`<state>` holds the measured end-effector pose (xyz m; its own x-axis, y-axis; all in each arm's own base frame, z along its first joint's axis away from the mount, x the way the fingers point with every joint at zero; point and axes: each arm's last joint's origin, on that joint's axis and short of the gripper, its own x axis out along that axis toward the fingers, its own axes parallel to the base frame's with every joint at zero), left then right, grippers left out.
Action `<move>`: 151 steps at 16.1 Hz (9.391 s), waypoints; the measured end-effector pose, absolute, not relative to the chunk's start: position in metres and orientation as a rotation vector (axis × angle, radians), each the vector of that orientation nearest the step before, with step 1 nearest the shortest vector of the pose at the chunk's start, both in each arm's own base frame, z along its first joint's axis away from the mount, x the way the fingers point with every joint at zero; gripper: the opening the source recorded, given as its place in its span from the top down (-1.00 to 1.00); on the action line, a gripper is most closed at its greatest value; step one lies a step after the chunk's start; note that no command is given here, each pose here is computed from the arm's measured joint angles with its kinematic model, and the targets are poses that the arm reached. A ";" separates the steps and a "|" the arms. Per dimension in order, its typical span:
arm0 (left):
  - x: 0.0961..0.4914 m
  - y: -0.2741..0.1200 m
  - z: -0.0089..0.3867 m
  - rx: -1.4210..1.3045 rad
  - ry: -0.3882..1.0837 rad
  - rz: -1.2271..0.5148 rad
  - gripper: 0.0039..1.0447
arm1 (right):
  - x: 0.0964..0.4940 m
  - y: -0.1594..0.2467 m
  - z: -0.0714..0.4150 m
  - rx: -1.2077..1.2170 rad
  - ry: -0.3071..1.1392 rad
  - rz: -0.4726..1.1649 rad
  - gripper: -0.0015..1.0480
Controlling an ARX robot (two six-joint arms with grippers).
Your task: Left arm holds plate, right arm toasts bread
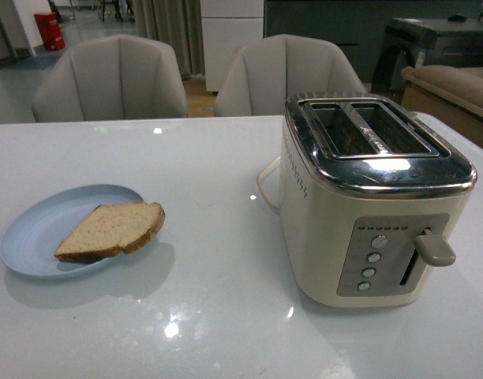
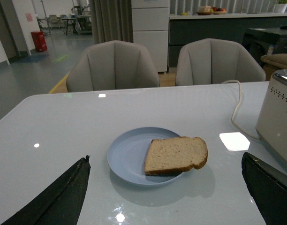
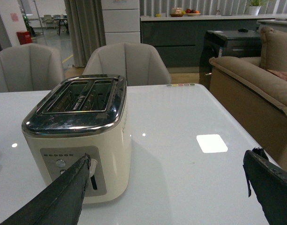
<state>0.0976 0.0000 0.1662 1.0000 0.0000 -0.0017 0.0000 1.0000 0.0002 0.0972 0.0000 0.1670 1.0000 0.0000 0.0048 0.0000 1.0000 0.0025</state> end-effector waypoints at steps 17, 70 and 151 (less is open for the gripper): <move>0.098 0.000 0.166 0.000 0.002 0.000 -0.88 | 0.097 0.000 0.167 0.002 -0.005 0.000 -0.88; 0.417 0.101 0.021 -0.094 0.461 -0.031 0.95 | 0.097 0.000 0.167 0.002 -0.005 0.000 -0.88; 0.300 -0.021 0.265 -0.446 0.510 -0.153 0.95 | 0.276 0.124 0.285 0.794 0.651 0.555 -0.88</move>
